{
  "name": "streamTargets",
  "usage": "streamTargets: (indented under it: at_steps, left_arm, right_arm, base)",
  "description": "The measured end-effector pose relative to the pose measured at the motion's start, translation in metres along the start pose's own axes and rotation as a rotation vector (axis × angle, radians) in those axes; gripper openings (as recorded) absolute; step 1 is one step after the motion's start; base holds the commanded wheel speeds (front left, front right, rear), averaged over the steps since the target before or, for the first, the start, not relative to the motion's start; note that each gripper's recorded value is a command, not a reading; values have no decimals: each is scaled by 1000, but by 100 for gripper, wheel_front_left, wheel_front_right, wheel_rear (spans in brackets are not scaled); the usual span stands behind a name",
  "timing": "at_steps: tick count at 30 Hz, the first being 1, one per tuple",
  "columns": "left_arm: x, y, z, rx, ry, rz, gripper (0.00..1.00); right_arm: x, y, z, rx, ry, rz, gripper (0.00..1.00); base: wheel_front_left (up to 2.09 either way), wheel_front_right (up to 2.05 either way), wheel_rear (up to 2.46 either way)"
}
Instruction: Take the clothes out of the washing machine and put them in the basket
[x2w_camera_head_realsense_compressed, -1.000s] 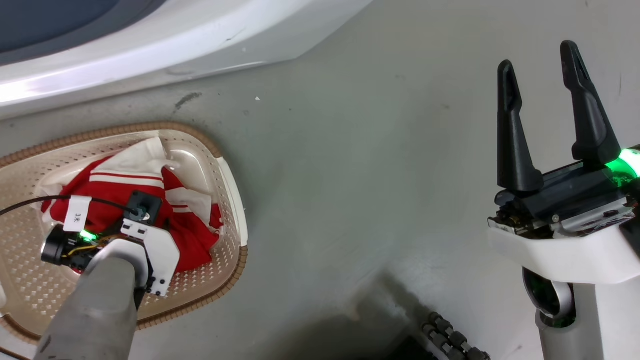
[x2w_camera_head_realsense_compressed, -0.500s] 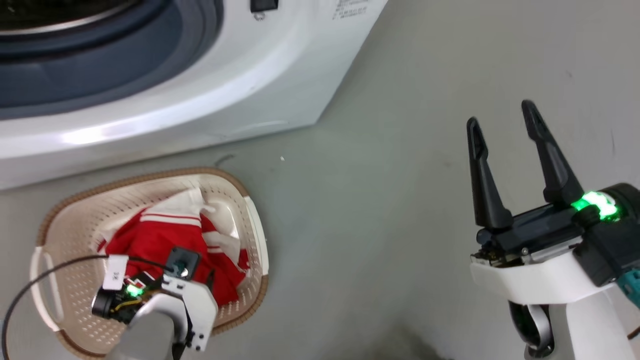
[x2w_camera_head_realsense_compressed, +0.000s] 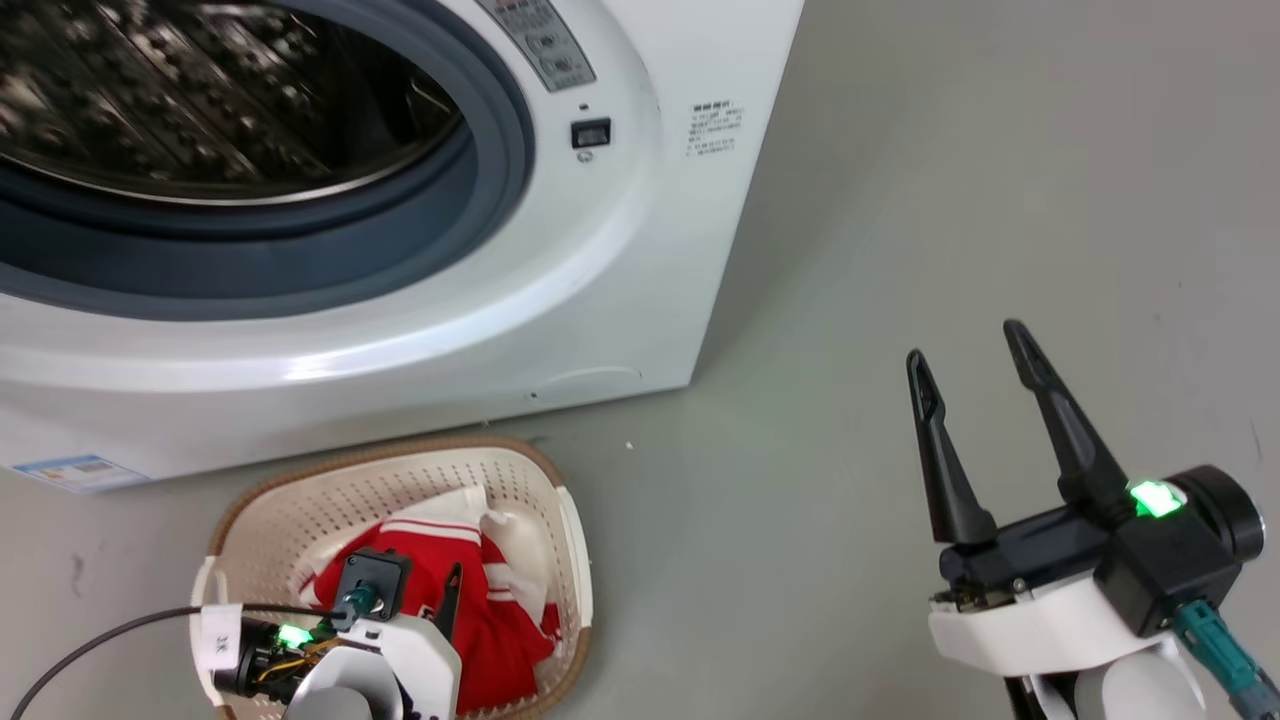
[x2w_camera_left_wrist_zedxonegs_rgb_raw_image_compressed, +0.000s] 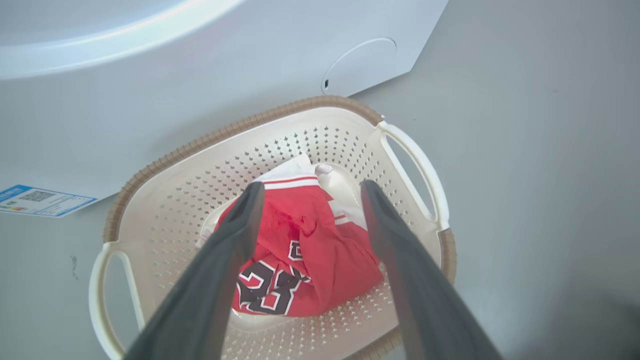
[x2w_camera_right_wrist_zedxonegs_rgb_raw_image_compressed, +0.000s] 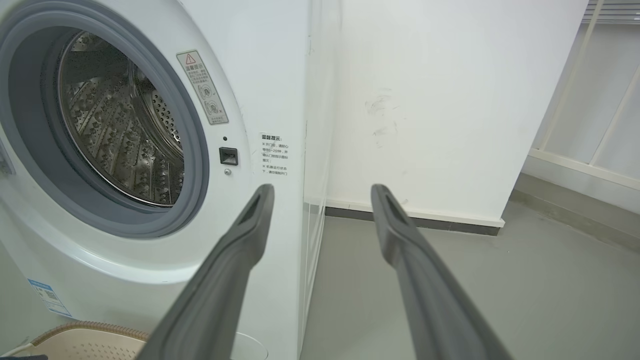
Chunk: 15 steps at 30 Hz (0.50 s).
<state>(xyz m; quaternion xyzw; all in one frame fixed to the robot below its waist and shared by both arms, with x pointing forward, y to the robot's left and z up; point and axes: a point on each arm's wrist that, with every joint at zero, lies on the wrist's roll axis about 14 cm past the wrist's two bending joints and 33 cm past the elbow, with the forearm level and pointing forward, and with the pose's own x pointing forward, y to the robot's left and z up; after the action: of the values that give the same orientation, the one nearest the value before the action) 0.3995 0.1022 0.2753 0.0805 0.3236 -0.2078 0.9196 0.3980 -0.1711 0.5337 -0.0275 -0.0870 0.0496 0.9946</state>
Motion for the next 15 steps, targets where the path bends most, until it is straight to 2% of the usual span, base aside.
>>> streamTargets:
  at_steps: [15]
  left_arm:
    - [-79, 33, 93, -81, -412, 225, 100]
  right_arm:
    - [-31, 15, 28, 4, -57, 27, 100]
  base:
    - [0, 0, 0]
